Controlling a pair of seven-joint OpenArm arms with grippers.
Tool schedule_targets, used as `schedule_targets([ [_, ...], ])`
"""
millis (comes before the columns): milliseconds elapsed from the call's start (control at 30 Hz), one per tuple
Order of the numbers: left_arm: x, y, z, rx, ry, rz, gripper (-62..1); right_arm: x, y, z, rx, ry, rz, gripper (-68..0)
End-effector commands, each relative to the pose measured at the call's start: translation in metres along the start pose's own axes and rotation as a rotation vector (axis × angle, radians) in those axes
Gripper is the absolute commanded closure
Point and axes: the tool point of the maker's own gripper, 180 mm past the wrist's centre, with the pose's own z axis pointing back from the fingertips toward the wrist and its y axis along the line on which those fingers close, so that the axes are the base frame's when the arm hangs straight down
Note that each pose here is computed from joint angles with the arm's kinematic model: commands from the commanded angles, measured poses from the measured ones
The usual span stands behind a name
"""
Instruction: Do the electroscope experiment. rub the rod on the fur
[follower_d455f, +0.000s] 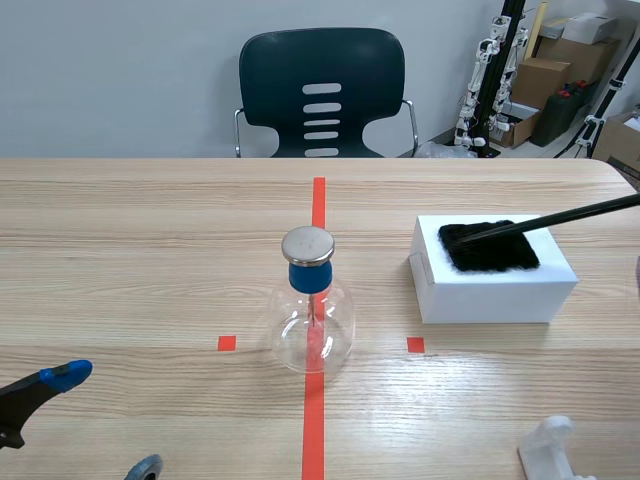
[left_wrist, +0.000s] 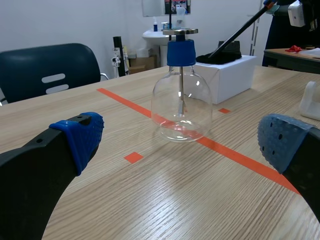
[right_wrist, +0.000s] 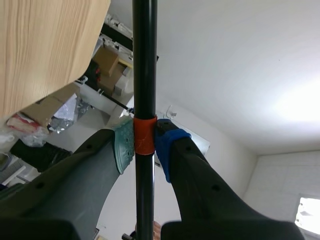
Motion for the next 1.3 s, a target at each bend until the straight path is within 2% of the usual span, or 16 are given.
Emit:
schedule_targets([
  [0,0.007,0.004,-0.002,0.0,-0.03,-0.012,-62.3,-0.021,-0.003,-0.002,0.005,0.039,0.034,-1.3],
  [233,0.007,0.004,-0.002,0.0,-0.03,-0.012,-62.3,-0.053,0.013,0.004,0.066,0.075,0.041,-1.3],
  [367,0.007,0.004,-0.002,0.0,-0.03,-0.012,-62.3,-0.057,0.016,0.005,0.076,0.08,0.044,-1.3],
  [667,0.007,0.004,-0.002,0.0,-0.03,-0.012,-62.3,-0.009,0.0,-0.006,0.006,0.037,0.043,-1.3],
  [767,0.007,0.004,-0.002,0.0,-0.031,-0.012,-62.3,-0.005,0.0,-0.008,0.002,0.039,0.038,-1.3],
  [867,0.007,0.004,-0.002,0.0,-0.029,-0.012,-62.3,-0.014,0.002,-0.007,0.011,0.057,0.028,-1.3],
  [1067,0.007,0.004,-0.002,0.0,-0.03,-0.012,-62.3,-0.051,0.019,0.001,0.076,0.106,0.031,-1.3],
  [1167,0.007,0.004,-0.002,0.0,-0.03,-0.012,-62.3,-0.056,0.026,0.003,0.097,0.108,0.037,-1.3],
  [1267,0.007,0.004,-0.002,0.0,-0.03,-0.012,-62.3,-0.047,0.026,0.001,0.09,0.086,0.03,-1.3],
])
